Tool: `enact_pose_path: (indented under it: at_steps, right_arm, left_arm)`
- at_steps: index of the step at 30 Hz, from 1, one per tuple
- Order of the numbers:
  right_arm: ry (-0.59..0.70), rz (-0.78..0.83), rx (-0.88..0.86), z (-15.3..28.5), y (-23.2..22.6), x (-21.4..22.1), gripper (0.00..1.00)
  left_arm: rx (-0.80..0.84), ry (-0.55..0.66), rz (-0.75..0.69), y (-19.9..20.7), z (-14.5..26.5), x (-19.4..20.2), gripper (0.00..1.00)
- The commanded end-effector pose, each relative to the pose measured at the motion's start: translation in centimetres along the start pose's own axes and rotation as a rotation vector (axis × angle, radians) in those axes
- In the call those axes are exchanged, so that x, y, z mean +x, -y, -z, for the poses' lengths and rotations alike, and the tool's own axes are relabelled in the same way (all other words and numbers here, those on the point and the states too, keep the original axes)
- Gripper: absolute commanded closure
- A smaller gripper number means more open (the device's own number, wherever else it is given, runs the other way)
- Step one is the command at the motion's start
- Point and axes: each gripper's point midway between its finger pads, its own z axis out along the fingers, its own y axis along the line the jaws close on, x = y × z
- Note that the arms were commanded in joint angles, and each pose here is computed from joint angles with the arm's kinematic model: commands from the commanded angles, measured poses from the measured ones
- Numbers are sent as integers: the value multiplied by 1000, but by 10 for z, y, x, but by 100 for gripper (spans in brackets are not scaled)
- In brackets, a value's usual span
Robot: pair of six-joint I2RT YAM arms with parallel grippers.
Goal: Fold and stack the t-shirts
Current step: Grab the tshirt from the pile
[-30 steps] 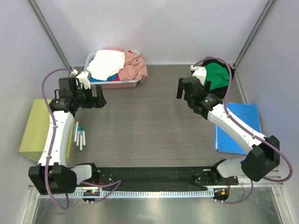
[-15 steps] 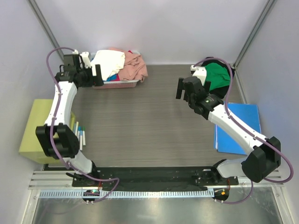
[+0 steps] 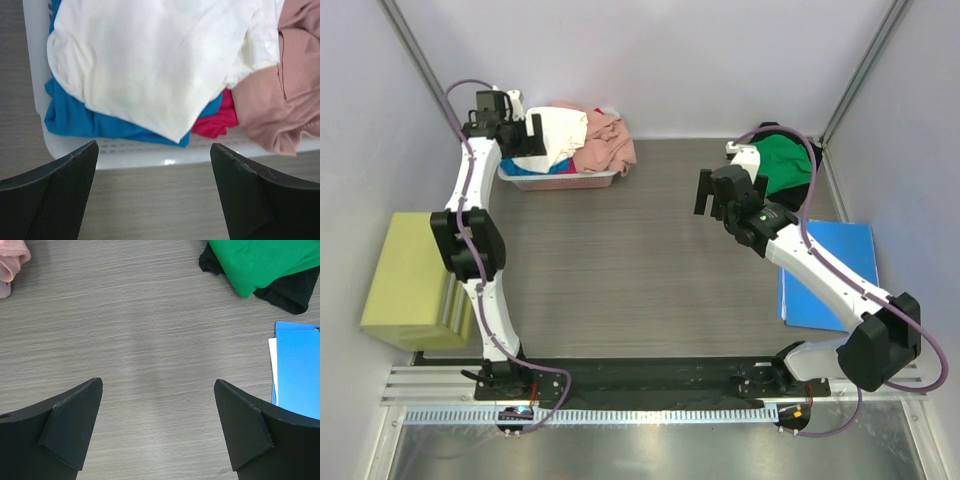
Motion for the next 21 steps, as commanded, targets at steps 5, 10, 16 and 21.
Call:
enact_pose_path:
  at_steps: [5, 10, 16, 21]
  right_arm:
    - [18, -35, -49, -5, -16, -6, 0]
    - [5, -34, -66, -12, -26, -6, 0]
    - [-2, -24, -73, -16, -29, -5, 0]
    - [-1, -15, -68, -14, -25, -3, 0]
  left_arm:
    - [-36, 49, -195, 46, -23, -25, 3]
    - [-23, 18, -217, 64, -38, -12, 3]
    - [-82, -3, -222, 49, -49, -5, 2]
    - [-77, 28, -109, 31, -53, -16, 2]
